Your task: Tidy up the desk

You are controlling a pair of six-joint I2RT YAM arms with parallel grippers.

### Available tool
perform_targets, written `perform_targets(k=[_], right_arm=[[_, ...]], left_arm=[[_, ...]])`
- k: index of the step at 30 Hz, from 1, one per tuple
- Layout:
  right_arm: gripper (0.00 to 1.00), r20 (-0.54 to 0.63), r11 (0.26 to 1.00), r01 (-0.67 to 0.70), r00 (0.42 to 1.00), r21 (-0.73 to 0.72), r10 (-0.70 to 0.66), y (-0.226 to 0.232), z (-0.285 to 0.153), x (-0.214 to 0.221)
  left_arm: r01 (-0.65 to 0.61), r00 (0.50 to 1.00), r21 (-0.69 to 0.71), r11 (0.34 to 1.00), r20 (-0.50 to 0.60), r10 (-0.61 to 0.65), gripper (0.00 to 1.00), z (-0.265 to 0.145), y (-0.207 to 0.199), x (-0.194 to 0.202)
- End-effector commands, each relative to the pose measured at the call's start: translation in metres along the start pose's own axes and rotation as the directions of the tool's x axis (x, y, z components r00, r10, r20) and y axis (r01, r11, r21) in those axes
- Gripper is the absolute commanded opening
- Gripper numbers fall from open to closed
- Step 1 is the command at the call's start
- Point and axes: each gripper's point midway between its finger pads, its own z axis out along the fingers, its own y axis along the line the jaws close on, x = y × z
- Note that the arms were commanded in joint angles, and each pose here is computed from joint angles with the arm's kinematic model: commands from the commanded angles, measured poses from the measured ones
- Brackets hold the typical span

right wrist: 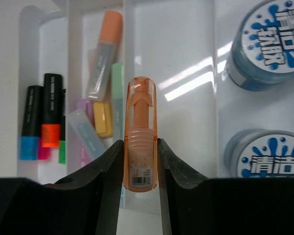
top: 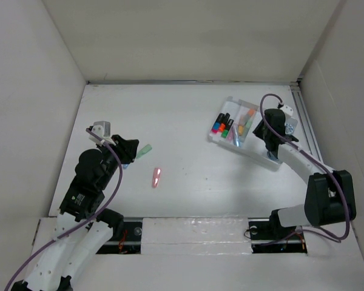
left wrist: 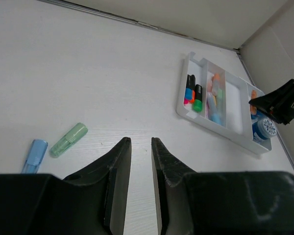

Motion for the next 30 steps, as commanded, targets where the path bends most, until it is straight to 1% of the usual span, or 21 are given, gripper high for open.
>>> perform_targets(k=[1,3,5,6,9,10,11,12,13,14,15,17,18,19,20,21,23,24,25,27,30], right_arm=[[0.34,0.014,1.000,-0.024,1.000,0.003,0.024,-0.008,0.003,-0.012],[0.52,0.019,0.999,-0.013,1.000,0.033,0.012,-0.010,0.004,-0.019],[0.60,0.025,1.000,-0.018,1.000,0.011,0.018,-0.004,0.001,-0.024],[0.67,0.044,0.999,-0.024,0.999,-0.033,0.025,0.006,-0.005,-0.026],[0.70,0.014,0.986,0.028,1.000,-0.162,-0.026,0.053,-0.021,0.000],[0.66,0.010,0.987,0.030,1.000,-0.160,-0.029,0.054,-0.019,0.001],[0.55,-0.018,0.972,0.068,0.997,-0.224,-0.074,0.079,-0.029,0.021],[0.28,-0.020,0.955,0.080,0.996,-0.285,-0.090,0.099,-0.035,0.031],[0.16,-0.055,0.936,0.103,0.990,-0.336,-0.129,0.116,-0.039,0.053],[0.07,-0.096,0.886,0.143,0.974,-0.442,-0.205,0.150,-0.063,0.090],[0.00,-0.118,0.858,0.154,0.963,-0.489,-0.240,0.168,-0.075,0.111],[0.00,-0.144,0.821,0.212,0.932,-0.530,-0.334,0.197,-0.090,0.159],[0.00,-0.160,0.771,0.251,0.897,-0.585,-0.413,0.213,-0.120,0.198],[0.01,-0.161,0.753,0.276,0.879,-0.597,-0.449,0.221,-0.131,0.216],[0.06,-0.153,0.744,0.298,0.868,-0.598,-0.472,0.237,-0.135,0.232],[0.24,-0.162,0.707,0.336,0.828,-0.623,-0.536,0.239,-0.157,0.259],[0.47,-0.152,0.675,0.359,0.805,-0.645,-0.573,0.257,-0.171,0.282],[0.64,-0.149,0.661,0.369,0.794,-0.653,-0.590,0.262,-0.177,0.291],[0.69,-0.141,0.638,0.376,0.781,-0.671,-0.609,0.268,-0.188,0.303],[0.76,-0.143,0.634,0.400,0.763,-0.662,-0.630,0.277,-0.185,0.315],[0.77,-0.127,0.613,0.432,0.741,-0.662,-0.659,0.287,-0.180,0.331]], left_arm=[[-0.009,1.000,0.026,1.000,0.027,0.008,0.20,0.002,-0.005,-0.006],[-0.009,1.000,0.024,1.000,0.026,0.008,0.21,0.002,-0.005,-0.006],[-0.006,1.000,0.021,1.000,0.028,0.005,0.22,0.002,-0.005,-0.007],[-0.006,1.000,0.020,1.000,0.028,0.005,0.22,0.002,-0.005,-0.007],[-0.003,1.000,-0.001,1.000,0.030,0.003,0.24,0.002,-0.001,-0.007],[-0.003,0.999,-0.001,1.000,0.032,0.003,0.24,0.002,-0.001,-0.008],[0.000,0.999,-0.007,1.000,0.033,0.000,0.24,0.002,0.000,-0.008],[0.005,0.999,-0.018,1.000,0.044,-0.004,0.24,0.000,0.002,-0.010],[0.008,0.999,-0.029,1.000,0.046,-0.006,0.25,0.000,0.003,-0.011],[0.013,0.999,-0.044,0.999,0.051,-0.010,0.25,0.000,0.006,-0.012],[0.019,0.998,-0.077,0.997,0.066,-0.014,0.25,-0.001,0.012,-0.015],[0.052,0.996,-0.119,0.992,0.083,-0.042,0.25,-0.003,0.018,-0.017],[0.069,0.993,-0.170,0.983,0.108,-0.051,0.25,-0.004,0.027,-0.021],[0.106,0.989,-0.198,0.975,0.118,-0.083,0.25,-0.005,0.031,-0.022],[0.125,0.986,-0.226,0.966,0.135,-0.096,0.25,-0.007,0.036,-0.024],[0.154,0.979,-0.280,0.947,0.173,-0.108,0.27,-0.010,0.047,-0.028],[0.200,0.970,-0.317,0.927,0.200,-0.141,0.27,-0.012,0.054,-0.029],[0.212,0.965,-0.338,0.917,0.220,-0.142,0.28,-0.014,0.059,-0.033],[0.214,0.964,-0.336,0.917,0.222,-0.144,0.27,-0.014,0.059,-0.033],[0.203,0.967,-0.320,0.926,0.211,-0.140,0.28,-0.013,0.055,-0.032],[0.184,0.973,-0.300,0.936,0.194,-0.129,0.28,-0.011,0.052,-0.030]])
